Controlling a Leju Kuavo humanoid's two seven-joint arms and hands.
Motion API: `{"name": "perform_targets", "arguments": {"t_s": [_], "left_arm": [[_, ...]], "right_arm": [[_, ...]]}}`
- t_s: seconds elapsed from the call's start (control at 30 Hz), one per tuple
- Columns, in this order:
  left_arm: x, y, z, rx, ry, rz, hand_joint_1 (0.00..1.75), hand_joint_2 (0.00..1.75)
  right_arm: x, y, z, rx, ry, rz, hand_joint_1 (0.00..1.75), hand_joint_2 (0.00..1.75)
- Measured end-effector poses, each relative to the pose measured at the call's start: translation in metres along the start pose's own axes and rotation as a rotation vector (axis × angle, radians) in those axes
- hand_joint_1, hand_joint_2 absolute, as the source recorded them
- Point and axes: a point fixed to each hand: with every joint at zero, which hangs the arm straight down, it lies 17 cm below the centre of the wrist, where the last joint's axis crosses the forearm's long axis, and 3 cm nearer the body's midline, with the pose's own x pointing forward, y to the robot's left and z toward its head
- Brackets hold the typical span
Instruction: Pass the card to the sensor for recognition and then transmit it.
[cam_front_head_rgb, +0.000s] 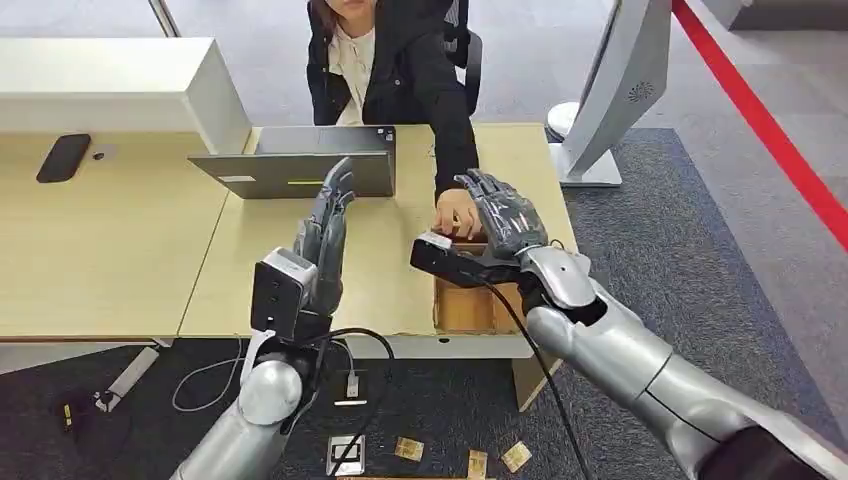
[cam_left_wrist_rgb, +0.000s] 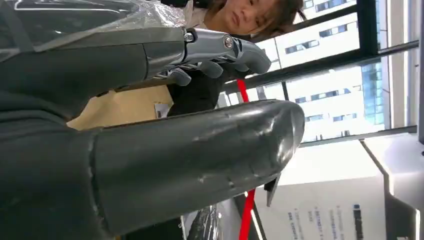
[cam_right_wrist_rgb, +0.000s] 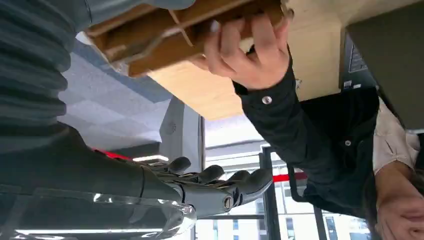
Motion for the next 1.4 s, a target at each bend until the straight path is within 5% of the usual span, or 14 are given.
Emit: {"name": "perform_targets", "arguments": {"t_s": [0.67,1.4], "left_arm": [[-0.009,0.0,0.01,-0.014,0.033,-0.007,0.0,0.0],[-0.002,-0.012,0.007,-0.065,0.008,0.009,0.0,0.0]], "right_arm": [[0.018,-0.019,0.039,-0.088,-0.026,-0.133,0.0,1.75],[0.017,-0.027,0.018,-0.101,-0.063,0.015,0.0,1.75]]}}
